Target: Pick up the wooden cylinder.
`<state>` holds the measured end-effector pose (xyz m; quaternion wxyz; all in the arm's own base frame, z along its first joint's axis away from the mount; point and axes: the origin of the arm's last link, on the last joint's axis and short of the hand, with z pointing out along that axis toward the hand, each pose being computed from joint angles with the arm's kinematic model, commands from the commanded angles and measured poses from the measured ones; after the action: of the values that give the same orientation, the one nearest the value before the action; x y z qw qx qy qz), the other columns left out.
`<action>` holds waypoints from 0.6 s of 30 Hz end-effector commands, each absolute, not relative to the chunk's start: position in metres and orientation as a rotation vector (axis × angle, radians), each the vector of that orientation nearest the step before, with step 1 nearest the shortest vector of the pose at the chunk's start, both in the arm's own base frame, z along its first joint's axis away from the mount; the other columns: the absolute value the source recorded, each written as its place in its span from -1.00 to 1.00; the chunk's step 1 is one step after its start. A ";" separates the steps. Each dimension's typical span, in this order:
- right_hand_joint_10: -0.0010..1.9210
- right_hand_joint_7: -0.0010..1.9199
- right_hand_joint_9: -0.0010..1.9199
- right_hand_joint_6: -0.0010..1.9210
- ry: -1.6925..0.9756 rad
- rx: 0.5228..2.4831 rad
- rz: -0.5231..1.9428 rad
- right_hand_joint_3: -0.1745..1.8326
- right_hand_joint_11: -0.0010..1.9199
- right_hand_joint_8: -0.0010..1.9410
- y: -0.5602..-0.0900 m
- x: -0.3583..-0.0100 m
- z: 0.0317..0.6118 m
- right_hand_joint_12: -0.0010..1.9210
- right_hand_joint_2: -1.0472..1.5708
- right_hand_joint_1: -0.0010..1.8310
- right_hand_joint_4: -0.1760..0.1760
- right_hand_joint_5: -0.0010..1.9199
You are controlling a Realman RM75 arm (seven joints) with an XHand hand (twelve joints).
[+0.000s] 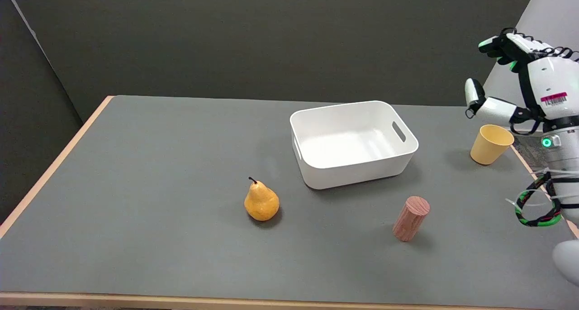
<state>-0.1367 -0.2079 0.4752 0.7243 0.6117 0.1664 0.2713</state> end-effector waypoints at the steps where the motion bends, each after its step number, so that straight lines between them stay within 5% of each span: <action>1: 0.19 -0.39 -0.45 -0.10 0.336 1.387 0.610 0.08 -0.47 -0.28 -0.184 -0.151 0.491 0.74 0.35 -0.31 0.26 -0.55; 18: 0.15 -0.42 -0.48 -0.22 0.032 1.555 0.616 0.08 -0.51 -0.34 -0.165 -0.188 0.450 0.72 0.33 -0.38 0.23 -0.59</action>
<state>-0.1536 -0.1854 0.4810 0.7057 0.6459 0.1224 0.2643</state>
